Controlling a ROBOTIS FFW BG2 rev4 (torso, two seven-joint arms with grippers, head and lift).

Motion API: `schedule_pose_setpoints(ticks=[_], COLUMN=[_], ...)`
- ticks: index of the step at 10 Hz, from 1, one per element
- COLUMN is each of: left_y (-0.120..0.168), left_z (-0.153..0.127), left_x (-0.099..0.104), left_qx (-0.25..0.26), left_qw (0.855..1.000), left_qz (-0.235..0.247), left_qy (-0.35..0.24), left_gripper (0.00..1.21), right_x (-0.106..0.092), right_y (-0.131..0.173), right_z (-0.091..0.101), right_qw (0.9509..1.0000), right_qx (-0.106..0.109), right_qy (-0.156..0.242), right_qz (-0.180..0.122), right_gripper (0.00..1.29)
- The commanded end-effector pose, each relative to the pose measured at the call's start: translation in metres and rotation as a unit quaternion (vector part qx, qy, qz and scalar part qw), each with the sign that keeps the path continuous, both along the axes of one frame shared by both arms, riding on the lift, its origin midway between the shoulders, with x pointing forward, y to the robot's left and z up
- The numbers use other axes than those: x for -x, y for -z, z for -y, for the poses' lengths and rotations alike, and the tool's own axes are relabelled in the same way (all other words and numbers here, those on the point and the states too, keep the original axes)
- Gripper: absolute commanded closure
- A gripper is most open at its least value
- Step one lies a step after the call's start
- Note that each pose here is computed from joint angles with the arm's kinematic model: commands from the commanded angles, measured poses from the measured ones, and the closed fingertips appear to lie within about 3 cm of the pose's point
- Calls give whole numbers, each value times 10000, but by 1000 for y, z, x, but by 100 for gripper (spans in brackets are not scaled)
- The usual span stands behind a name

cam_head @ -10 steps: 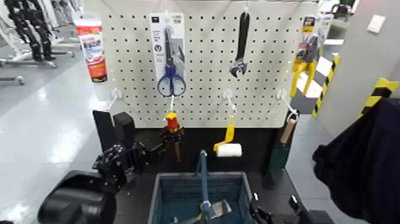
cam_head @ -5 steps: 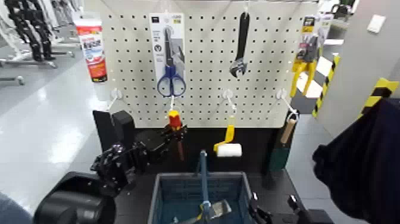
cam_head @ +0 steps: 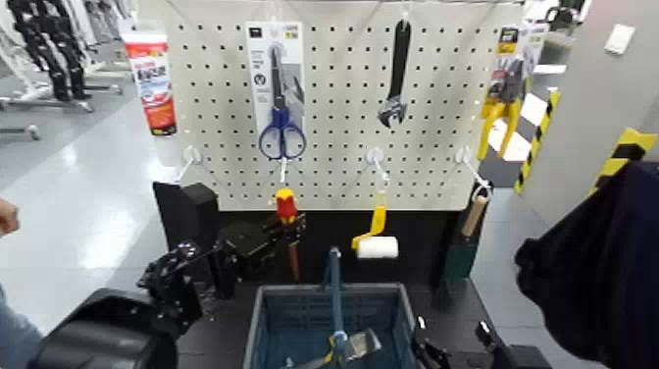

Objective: Put the red screwdriver into the crate.

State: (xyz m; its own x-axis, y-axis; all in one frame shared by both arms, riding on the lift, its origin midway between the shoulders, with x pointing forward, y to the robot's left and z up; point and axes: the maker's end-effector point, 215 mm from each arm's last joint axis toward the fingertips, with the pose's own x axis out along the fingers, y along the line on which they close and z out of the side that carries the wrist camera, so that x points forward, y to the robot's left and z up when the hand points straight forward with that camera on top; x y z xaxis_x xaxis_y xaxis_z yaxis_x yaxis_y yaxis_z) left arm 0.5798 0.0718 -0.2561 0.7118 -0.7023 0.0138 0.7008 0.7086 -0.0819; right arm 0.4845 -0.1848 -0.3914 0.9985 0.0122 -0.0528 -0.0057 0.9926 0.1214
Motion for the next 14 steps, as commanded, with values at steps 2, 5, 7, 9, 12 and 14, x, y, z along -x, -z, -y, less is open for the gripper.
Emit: schedule_pose_setpoints(ticks=[2,5,7,9,12,14], left_y=[6,18,35,54,92,112], left_z=[-10,-9,-12,-17,-11,2], left_x=[16,30,35,39,40,44], left_qx=[-225,-57,226,386,711,829], left_qw=[9990,9980,9969,9958,9906,9860], left_qz=[-385,-636,-754,-825,-1171,-1442], left_qy=[-52,17,21,-53,-20,92], left_gripper=[120,120,120,120,120,119], right_x=[0,0,1,1,1,1], right_y=[-1,-1,-1,-1,0,1], right_z=[2,1,0,0,-2,-2], right_qw=[10000,10000,10000,10000,10000,10000], right_qx=[4,-6,-3,-11,-49,-65], right_qy=[14,8,-9,-8,-14,-19], right_qz=[22,20,19,18,6,-5], right_gripper=[14,14,14,14,14,14])
